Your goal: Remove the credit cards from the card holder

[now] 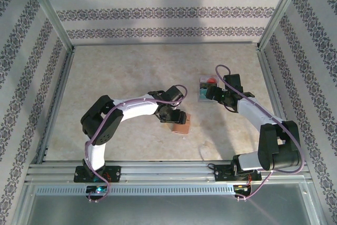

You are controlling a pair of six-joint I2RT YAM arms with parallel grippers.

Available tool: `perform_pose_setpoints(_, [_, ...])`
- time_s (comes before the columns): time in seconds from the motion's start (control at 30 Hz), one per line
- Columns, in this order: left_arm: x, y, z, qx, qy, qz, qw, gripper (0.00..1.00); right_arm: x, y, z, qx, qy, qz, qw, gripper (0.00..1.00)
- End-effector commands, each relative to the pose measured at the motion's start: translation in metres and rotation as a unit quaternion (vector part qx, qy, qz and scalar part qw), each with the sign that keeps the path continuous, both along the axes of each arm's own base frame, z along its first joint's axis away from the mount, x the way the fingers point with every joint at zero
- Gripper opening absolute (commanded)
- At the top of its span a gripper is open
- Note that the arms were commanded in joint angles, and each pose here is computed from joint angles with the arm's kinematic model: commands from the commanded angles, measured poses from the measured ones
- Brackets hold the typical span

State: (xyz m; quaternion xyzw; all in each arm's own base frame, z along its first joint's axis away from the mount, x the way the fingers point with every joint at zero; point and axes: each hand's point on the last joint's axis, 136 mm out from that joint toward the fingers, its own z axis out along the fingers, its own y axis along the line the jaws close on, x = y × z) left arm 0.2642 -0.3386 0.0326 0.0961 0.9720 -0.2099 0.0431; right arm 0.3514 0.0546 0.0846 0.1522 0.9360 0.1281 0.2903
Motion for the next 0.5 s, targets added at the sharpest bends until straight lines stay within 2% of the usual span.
perform_pose_setpoints(0.0, [-0.018,0.006,-0.008,0.029,0.034,-0.023,0.999,0.68,0.003,0.000,0.005,0.003,-0.015,0.007,1.000,0.85])
perform_pose_setpoints(0.1, [-0.020,-0.001,-0.010,0.018,0.043,-0.029,0.998,0.64,0.003,0.000,0.006,0.004,-0.017,0.007,1.000,0.85])
perform_pose_setpoints(0.47, [-0.022,-0.015,-0.007,0.011,0.042,-0.050,0.998,0.64,0.003,0.001,0.006,0.011,-0.019,0.006,1.000,0.86])
